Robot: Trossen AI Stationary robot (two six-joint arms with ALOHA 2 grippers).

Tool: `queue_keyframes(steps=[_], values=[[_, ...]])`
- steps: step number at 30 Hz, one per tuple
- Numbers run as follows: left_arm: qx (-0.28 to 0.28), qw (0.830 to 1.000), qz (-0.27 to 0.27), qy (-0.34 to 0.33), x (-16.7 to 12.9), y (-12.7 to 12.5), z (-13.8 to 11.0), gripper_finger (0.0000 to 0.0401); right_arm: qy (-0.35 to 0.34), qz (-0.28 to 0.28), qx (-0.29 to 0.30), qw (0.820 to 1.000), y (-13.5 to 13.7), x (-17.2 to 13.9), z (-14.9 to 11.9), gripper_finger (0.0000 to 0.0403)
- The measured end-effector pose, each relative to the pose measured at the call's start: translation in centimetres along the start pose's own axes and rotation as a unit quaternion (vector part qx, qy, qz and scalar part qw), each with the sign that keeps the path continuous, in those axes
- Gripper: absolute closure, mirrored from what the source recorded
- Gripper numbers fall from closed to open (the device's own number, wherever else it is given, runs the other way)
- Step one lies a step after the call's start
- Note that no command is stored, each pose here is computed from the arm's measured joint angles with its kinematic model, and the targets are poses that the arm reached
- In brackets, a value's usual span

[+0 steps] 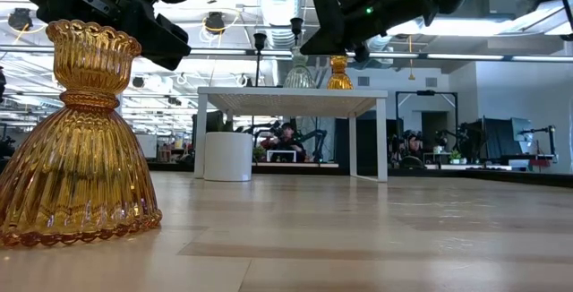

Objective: Pick & Place candle stick holders
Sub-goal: Put the transparent glass candle holder on the shelf aligned with the other glass candle holder

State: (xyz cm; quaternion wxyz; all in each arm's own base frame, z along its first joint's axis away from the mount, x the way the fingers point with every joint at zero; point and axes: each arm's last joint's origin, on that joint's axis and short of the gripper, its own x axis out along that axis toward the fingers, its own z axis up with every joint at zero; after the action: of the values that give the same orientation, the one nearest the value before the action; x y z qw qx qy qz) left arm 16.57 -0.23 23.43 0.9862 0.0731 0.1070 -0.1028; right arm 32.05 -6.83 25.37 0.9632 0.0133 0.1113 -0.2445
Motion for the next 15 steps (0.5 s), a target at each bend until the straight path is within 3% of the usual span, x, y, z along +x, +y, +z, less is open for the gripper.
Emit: queue_keyframes(steps=[15], values=[[0.0,1.0,0.0,0.0,0.0,0.0,0.0,0.0393,-0.008,-0.001,0.006,1.0,-0.69,0.23,0.18,0.0403]])
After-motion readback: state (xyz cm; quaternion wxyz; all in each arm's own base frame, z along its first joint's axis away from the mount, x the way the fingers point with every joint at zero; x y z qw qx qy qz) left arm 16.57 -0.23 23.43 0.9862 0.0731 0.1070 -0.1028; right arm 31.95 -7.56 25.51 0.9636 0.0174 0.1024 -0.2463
